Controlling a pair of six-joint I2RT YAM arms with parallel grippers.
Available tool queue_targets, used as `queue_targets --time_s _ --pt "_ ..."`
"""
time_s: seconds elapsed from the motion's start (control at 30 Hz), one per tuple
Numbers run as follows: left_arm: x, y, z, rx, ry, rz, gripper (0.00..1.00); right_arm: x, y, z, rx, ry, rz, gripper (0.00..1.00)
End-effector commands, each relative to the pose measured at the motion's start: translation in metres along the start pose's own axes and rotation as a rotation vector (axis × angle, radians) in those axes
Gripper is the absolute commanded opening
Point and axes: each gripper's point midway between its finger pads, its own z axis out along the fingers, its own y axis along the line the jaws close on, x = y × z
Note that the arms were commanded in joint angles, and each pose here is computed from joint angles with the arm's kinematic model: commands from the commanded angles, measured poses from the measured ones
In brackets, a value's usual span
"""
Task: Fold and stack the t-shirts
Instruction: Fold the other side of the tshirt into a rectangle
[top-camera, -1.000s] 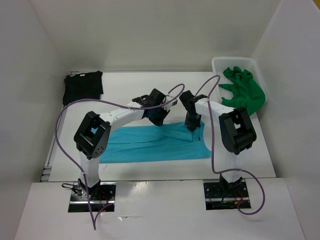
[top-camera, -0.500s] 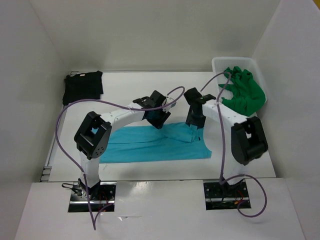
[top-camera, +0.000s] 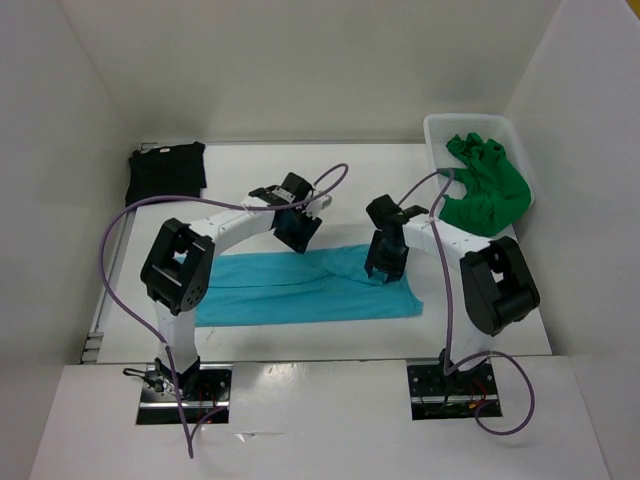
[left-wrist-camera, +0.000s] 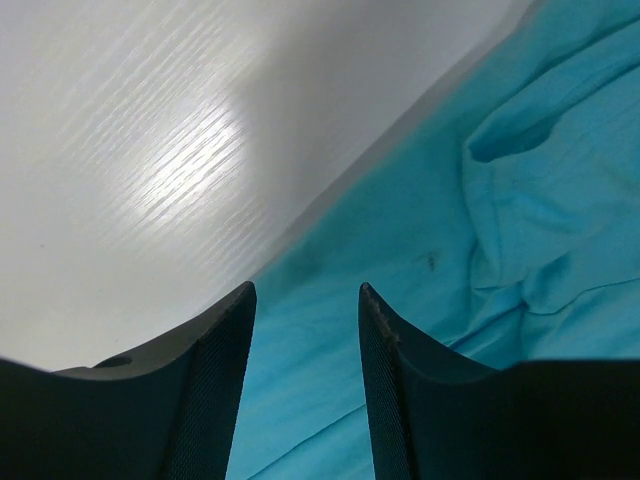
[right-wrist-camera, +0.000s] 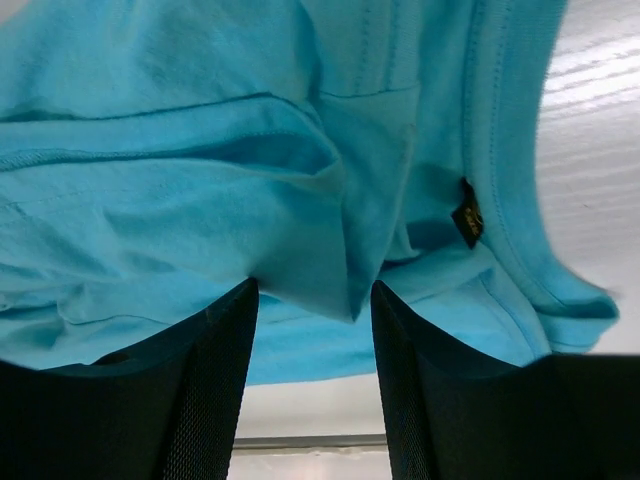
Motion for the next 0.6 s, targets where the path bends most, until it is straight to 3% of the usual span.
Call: queue_targets --time_s 0.0,0.1,0.2,0.23,0.27,0.33,0.57 --pt "0.001 0.014 -0.02 0.005 -0.022 -0.022 0.53 -0.002 0.015 0.005 -0.055 -0.003 -0.007 0.55" --pt "0.009 0.017 -0.017 0.003 -0.003 -0.033 0.53 0.001 0.017 0.01 -0.063 0.02 -0.008 0.53" --pt "0.009 0.016 -0.017 0.012 -0.004 -0.023 0.53 0.001 0.018 0.012 -0.063 0.02 -0.008 0.36" --pt "0.009 0.016 -0.017 0.012 -0.004 -0.023 0.53 0.001 0.018 0.012 -0.063 0.02 -0.008 0.21" --pt "0.009 0.014 -0.017 0.021 -0.005 -0.023 0.53 0.001 0.014 0.013 -0.044 0.02 -0.008 0.14" --pt "0.007 0.014 -0.019 0.022 -0.005 -0.023 0.53 0.004 0.007 0.009 -0.018 0.024 -0.009 0.05" --pt "0.009 0.011 -0.02 0.044 0.001 -0.015 0.53 0.014 -0.012 -0.009 0.035 0.034 0.007 0.01"
